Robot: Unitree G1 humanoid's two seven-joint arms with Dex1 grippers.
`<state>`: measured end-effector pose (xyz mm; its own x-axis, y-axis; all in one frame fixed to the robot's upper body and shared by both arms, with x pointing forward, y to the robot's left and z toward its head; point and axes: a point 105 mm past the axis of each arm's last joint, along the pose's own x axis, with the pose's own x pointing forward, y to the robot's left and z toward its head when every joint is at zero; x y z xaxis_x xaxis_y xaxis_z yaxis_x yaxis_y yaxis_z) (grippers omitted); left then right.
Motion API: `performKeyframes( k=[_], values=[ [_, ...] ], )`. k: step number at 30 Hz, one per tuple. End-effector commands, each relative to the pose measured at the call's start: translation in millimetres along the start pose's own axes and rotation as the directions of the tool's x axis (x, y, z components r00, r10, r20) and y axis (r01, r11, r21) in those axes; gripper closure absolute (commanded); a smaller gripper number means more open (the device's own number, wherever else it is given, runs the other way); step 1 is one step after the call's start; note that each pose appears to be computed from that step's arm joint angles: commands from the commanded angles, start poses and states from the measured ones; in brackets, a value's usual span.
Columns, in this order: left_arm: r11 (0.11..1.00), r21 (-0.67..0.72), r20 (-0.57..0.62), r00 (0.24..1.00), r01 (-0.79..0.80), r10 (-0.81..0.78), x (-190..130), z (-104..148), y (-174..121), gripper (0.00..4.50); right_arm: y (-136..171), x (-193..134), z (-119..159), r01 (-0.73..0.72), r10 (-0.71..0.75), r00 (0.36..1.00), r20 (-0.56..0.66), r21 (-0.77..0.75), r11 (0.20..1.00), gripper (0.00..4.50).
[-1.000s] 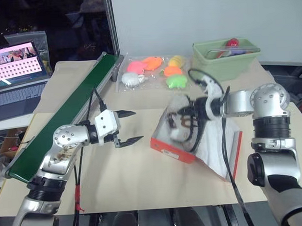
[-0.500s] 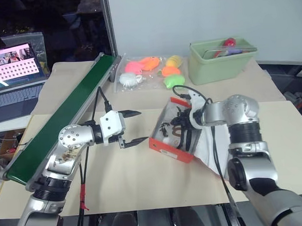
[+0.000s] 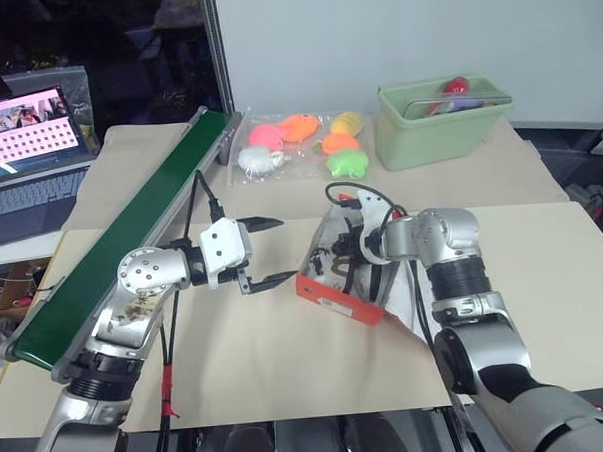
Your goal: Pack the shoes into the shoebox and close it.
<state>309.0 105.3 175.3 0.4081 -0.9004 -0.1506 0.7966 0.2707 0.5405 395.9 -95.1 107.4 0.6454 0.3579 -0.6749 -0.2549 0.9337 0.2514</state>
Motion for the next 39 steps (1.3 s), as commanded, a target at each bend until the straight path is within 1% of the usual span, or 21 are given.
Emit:
performKeyframes(
  k=[1,3,5,7,11,13,15,16,17,18,19,22,23,25,26,27,28,29,32,36,39],
  values=[
    [0.999,0.035,0.027,1.000,-0.010,0.009,0.6,10.7,4.3,0.00,-8.3,-14.6,19.7,0.020,-0.020,0.996,0.083,0.001,1.000,0.75],
    [0.999,0.033,0.027,1.000,-0.011,0.010,0.6,10.5,4.8,0.00,-5.0,-27.5,33.6,-0.003,0.003,0.991,0.132,-0.002,1.000,0.14],
    [1.000,0.028,0.027,1.000,-0.012,0.011,0.8,9.5,5.3,0.00,0.7,-47.0,49.3,-0.041,0.045,0.980,0.196,-0.024,0.999,0.14],
    [1.000,0.026,0.027,1.000,-0.011,0.011,1.5,8.5,5.1,0.00,0.9,-62.6,56.3,-0.031,0.049,0.969,0.244,-0.078,0.996,0.14],
    [1.000,0.019,0.032,0.999,-0.011,0.011,3.7,7.8,5.0,0.00,1.8,-88.7,55.9,-0.018,0.062,0.953,0.298,-0.147,0.989,0.14],
    [1.000,0.013,0.037,0.999,-0.012,0.011,5.5,7.9,5.0,0.00,12.1,-106.9,55.3,-0.071,0.134,0.931,0.340,-0.190,0.979,0.14],
    [1.000,0.008,0.042,0.999,-0.010,0.010,7.3,8.5,4.7,0.00,29.9,-125.9,51.3,-0.216,0.288,0.888,0.358,-0.228,0.949,0.14],
    [1.000,0.005,0.047,0.999,-0.008,0.008,8.4,9.0,4.6,0.00,36.4,-136.3,43.9,-0.303,0.383,0.855,0.349,-0.262,0.916,0.38],
    [1.000,0.002,0.049,0.999,-0.007,0.007,9.4,9.4,4.7,0.00,36.9,-145.3,37.6,-0.351,0.435,0.829,0.351,-0.280,0.894,0.68],
    [1.000,0.002,0.051,0.999,-0.004,0.004,10.1,9.6,4.6,0.00,33.7,-151.7,32.0,-0.367,0.455,0.818,0.353,-0.290,0.884,0.83],
    [1.000,0.002,0.051,0.999,-0.002,0.001,10.5,9.6,4.5,0.00,30.9,-155.4,28.3,-0.371,0.461,0.814,0.354,-0.294,0.881,1.19],
    [1.000,0.003,0.054,0.998,0.014,-0.014,12.0,9.6,4.5,0.00,31.5,-170.5,-4.8,-0.480,0.572,0.780,0.253,-0.344,0.807,2.26],
    [1.000,0.002,0.056,0.998,0.018,-0.018,12.8,9.9,5.0,0.00,34.6,-174.6,-20.2,-0.522,0.610,0.769,0.194,-0.361,0.773,2.59],
    [1.000,0.001,0.059,0.998,0.022,-0.022,13.7,10.3,5.7,0.00,37.7,-178.9,-35.4,-0.561,0.639,0.758,0.132,-0.369,0.741,3.33],
    [1.000,0.002,0.061,0.998,0.027,-0.027,14.9,10.5,5.7,0.00,34.4,-171.9,-56.0,-0.558,0.611,0.789,0.057,-0.350,0.753,3.66],
    [0.999,0.003,0.064,0.997,0.033,-0.033,16.5,11.0,5.5,0.00,27.9,-159.0,-80.2,-0.529,0.548,0.836,-0.034,-0.319,0.786,3.95],
    [0.999,0.003,0.067,0.997,0.037,-0.038,17.7,11.3,5.4,0.00,23.5,-151.7,-98.5,-0.509,0.504,0.858,-0.101,-0.301,0.806,4.36],
    [0.999,0.005,0.068,0.997,0.041,-0.041,18.5,11.5,5.2,0.00,17.1,-142.6,-114.9,-0.467,0.439,0.884,-0.159,-0.296,0.833,4.47],
    [0.999,0.005,0.070,0.997,0.042,-0.042,18.9,12.1,5.8,0.00,12.3,-127.9,-138.1,-0.419,0.367,0.905,-0.215,-0.303,0.856,4.47],
    [0.999,0.005,0.069,0.997,0.042,-0.042,18.1,12.3,6.6,0.00,6.2,-109.5,-153.1,-0.351,0.282,0.929,-0.239,-0.332,0.875,4.47],
    [0.999,0.006,0.069,0.997,0.042,-0.042,17.3,13.2,6.5,0.00,-8.8,-94.9,-155.4,-0.243,0.177,0.962,-0.210,-0.350,0.905,4.47]
  ],
)
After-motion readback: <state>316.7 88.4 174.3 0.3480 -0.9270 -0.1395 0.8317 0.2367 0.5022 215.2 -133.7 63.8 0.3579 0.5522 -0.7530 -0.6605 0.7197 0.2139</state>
